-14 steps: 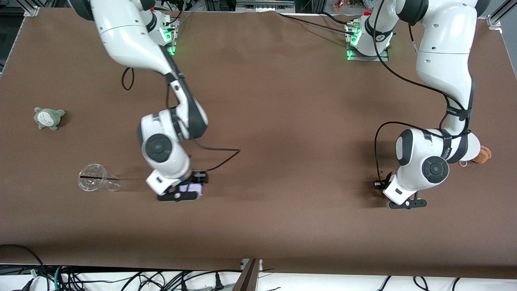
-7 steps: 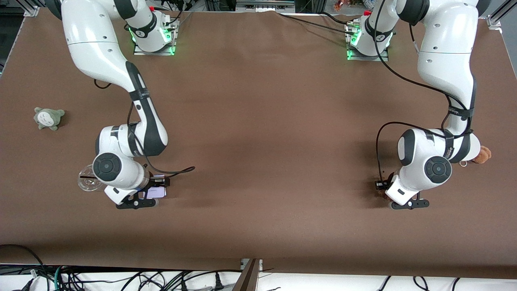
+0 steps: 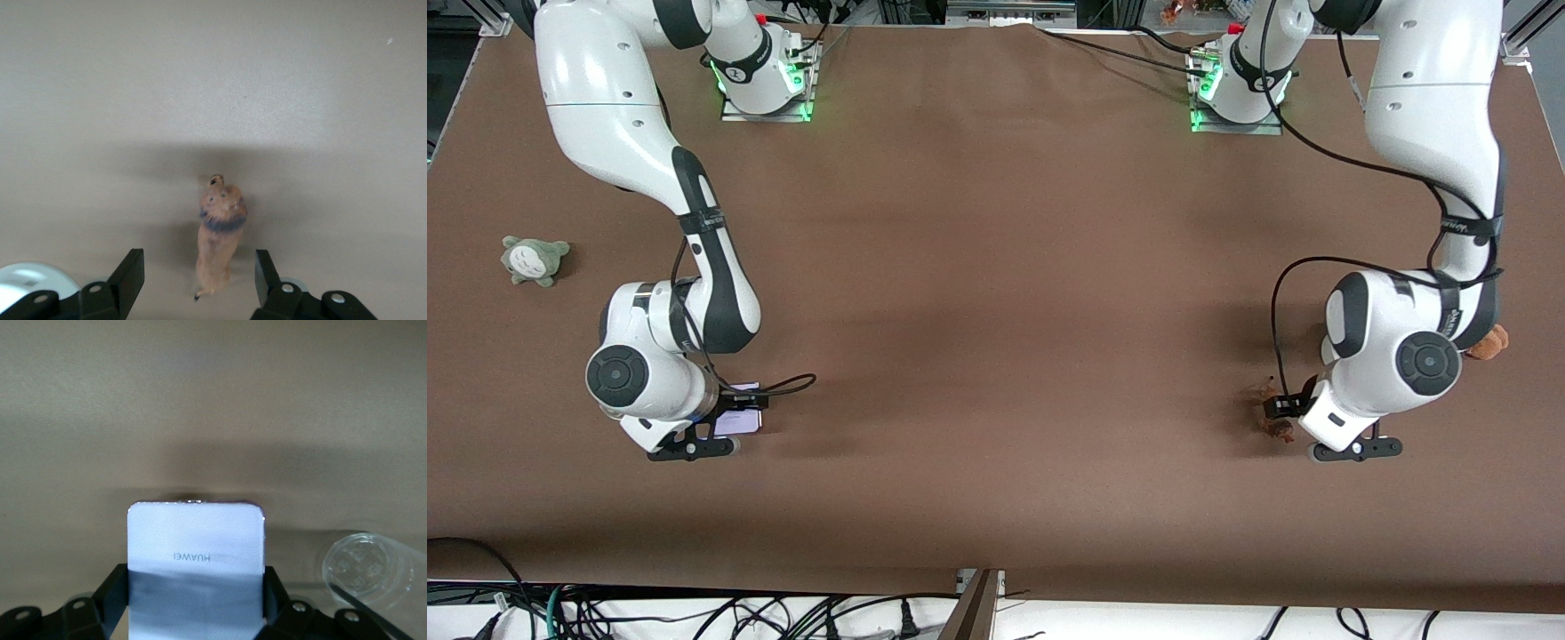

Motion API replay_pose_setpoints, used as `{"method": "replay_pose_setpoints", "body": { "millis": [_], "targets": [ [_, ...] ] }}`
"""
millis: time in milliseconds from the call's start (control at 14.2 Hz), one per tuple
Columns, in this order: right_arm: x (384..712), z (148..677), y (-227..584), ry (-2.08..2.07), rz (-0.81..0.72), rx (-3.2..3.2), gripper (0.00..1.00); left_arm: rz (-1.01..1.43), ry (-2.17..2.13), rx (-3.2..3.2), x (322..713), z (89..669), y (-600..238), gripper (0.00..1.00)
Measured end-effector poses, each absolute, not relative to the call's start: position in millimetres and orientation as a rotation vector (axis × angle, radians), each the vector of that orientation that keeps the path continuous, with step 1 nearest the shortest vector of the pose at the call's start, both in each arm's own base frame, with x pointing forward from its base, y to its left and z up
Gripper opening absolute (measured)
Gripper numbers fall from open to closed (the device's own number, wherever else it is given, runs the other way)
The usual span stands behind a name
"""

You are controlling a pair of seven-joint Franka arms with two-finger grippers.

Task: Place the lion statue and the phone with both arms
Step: 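Carry the phone toward the beaker while the left gripper sets down the lion, then lower the phone beside the glass beaker and open the right gripper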

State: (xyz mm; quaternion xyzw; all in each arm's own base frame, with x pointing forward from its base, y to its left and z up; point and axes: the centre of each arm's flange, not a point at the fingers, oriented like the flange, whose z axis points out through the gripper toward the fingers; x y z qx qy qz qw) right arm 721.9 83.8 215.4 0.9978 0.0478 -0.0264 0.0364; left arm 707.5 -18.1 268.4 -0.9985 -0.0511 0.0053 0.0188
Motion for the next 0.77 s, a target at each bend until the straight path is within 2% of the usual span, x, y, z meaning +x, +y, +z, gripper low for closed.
{"method": "replay_pose_setpoints", "body": {
  "millis": [140, 211, 351, 702, 772],
  "targets": [
    [721.5, 209.4, 85.1, 0.150, -0.082, 3.064, 0.83, 0.022, -0.125, -3.106, 703.9, 305.5, -12.8, 0.86],
    [721.2, 206.1, 85.6, 0.152, -0.084, 3.064, 0.83, 0.021, -0.113, -3.111, 701.1, 326.9, -9.8, 0.87],
    [720.5, 198.7, 84.9, 0.152, -0.092, 3.062, 0.83, 0.037, -0.093, -3.122, 691.2, 371.2, -4.6, 1.00],
    [720.6, 188.8, 78.0, 0.139, -0.096, 3.061, 0.83, 0.026, -0.064, -3.150, 651.7, 489.2, -1.6, 1.00],
    [721.0, 188.8, 77.3, 0.138, -0.091, 3.061, 0.87, -0.009, -0.062, -3.154, 647.1, 509.0, -1.9, 1.00]
  ]
}}
